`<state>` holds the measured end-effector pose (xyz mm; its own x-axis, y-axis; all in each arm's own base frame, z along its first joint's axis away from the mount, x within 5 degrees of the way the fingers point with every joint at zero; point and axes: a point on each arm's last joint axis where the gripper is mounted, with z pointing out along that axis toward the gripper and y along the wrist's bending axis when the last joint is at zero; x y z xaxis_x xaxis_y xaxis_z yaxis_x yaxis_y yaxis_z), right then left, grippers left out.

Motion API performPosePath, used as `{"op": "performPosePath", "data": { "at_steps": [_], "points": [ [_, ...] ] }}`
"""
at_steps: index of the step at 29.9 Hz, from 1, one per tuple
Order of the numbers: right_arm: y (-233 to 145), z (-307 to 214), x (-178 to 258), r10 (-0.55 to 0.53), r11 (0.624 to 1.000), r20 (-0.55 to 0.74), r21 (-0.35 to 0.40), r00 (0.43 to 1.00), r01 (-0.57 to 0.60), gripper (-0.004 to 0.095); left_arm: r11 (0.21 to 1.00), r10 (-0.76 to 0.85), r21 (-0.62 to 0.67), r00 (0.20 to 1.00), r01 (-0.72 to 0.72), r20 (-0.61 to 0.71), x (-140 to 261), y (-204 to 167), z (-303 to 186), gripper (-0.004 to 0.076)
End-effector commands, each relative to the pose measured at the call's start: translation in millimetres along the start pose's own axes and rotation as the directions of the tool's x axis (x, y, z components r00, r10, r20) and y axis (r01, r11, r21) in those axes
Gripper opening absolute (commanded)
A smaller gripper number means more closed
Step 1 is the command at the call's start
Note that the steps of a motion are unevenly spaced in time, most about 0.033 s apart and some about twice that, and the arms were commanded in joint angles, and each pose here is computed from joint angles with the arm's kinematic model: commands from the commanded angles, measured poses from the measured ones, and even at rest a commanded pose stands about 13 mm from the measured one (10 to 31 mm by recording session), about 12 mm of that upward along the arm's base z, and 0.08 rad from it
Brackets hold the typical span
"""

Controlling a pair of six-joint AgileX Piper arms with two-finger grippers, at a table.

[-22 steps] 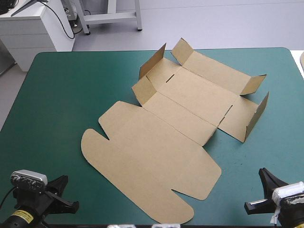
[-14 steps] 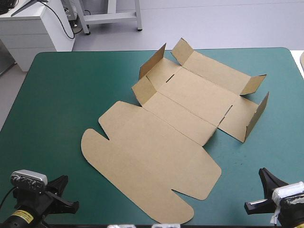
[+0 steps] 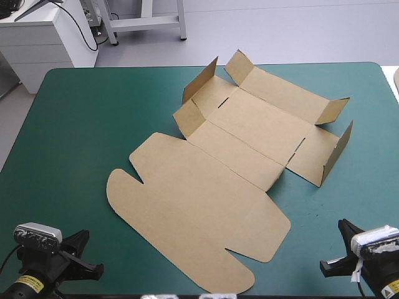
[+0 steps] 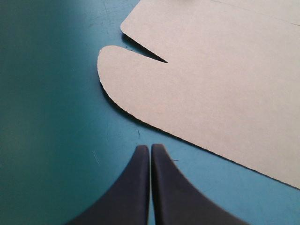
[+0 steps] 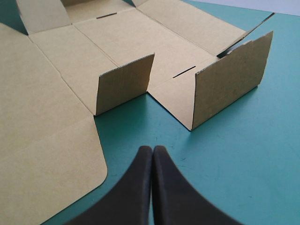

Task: Fold the box

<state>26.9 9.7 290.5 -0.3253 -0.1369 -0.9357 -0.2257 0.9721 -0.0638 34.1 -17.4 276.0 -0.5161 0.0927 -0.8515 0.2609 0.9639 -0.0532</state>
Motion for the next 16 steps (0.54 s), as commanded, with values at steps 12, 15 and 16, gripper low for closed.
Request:
{"op": "performPosePath", "data": {
  "at_steps": [12, 15, 16],
  "points": [
    [-9, 45, -142, 0.074, 0.993, -0.101, -0.086, 0.992, -0.082, -0.0019, 1.0, -0.011, 0.003, 0.996, 0.011, 0.085, -14, -1, -5, -0.0008],
    [-10, 67, -164, 0.09, 0.988, -0.192, -0.108, 0.977, -0.112, -0.0019, 1.0, -0.011, 0.003, 0.996, 0.011, 0.085, -14, -1, -5, -0.0008],
    [-11, 75, -170, 0.099, 0.986, -0.235, -0.111, 0.967, -0.128, -0.0019, 1.0, -0.011, 0.003, 0.996, 0.011, 0.085, -14, -1, -5, -0.0008]
  ]
}}
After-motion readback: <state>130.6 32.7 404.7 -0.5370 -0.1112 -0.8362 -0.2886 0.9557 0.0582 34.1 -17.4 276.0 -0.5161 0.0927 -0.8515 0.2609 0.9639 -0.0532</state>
